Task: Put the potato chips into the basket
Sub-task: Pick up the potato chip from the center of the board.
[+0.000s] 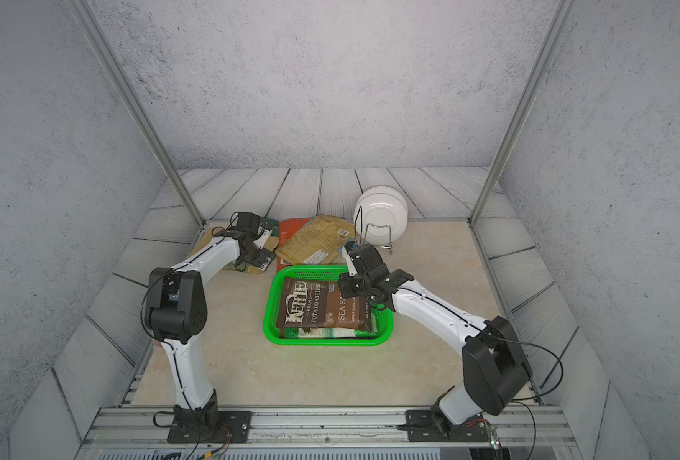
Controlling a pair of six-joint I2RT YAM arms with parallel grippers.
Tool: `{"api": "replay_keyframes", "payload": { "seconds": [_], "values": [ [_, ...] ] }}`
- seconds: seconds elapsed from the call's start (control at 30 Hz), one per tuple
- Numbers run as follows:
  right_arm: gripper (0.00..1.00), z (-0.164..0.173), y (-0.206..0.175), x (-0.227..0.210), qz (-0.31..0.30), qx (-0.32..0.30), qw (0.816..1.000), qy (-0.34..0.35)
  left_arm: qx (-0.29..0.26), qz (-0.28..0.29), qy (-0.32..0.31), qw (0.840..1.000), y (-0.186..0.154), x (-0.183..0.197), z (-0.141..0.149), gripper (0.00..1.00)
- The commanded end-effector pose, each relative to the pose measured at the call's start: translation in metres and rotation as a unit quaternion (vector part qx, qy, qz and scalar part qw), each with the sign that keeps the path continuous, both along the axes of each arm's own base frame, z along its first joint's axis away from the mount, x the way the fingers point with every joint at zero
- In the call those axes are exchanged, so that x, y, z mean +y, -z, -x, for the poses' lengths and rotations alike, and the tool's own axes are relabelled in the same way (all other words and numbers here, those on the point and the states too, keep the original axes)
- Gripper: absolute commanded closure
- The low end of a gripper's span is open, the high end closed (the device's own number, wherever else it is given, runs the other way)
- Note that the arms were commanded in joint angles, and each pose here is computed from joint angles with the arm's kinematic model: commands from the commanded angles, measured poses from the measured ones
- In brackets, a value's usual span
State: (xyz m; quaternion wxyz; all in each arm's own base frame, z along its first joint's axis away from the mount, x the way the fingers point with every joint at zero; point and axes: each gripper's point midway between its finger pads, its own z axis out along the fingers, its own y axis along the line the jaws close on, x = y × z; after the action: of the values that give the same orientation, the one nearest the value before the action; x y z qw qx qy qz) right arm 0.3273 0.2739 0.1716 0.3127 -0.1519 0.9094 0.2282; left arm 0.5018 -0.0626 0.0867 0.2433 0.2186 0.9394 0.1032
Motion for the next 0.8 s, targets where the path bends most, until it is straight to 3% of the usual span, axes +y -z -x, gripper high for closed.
{"api": "replay_keyframes", "payload": {
  "seconds": [0.0,0.3,0.43,0.6,0.77],
  "values": [
    [0.70,0.004,-0.018,-0.009,-0.007,-0.018,1.000,0.014,0.009,-0.027,0.000,1.000,0.010,-0.003,-0.005,0.19],
    [0.70,0.006,-0.020,-0.014,-0.004,-0.021,1.000,0.019,0.004,-0.110,-0.022,0.994,0.033,0.013,-0.016,0.21],
    [0.70,0.006,-0.021,-0.013,-0.006,-0.022,1.000,0.018,0.004,-0.129,-0.023,0.991,0.036,0.019,-0.017,0.33],
    [0.70,0.005,-0.022,-0.011,-0.009,-0.021,1.000,0.015,-0.005,-0.128,-0.023,0.992,0.030,0.020,-0.013,0.35],
    [0.71,0.005,-0.026,-0.009,-0.013,-0.023,1.000,0.013,-0.012,-0.134,-0.021,0.991,0.025,0.025,-0.012,0.50]
  ]
}}
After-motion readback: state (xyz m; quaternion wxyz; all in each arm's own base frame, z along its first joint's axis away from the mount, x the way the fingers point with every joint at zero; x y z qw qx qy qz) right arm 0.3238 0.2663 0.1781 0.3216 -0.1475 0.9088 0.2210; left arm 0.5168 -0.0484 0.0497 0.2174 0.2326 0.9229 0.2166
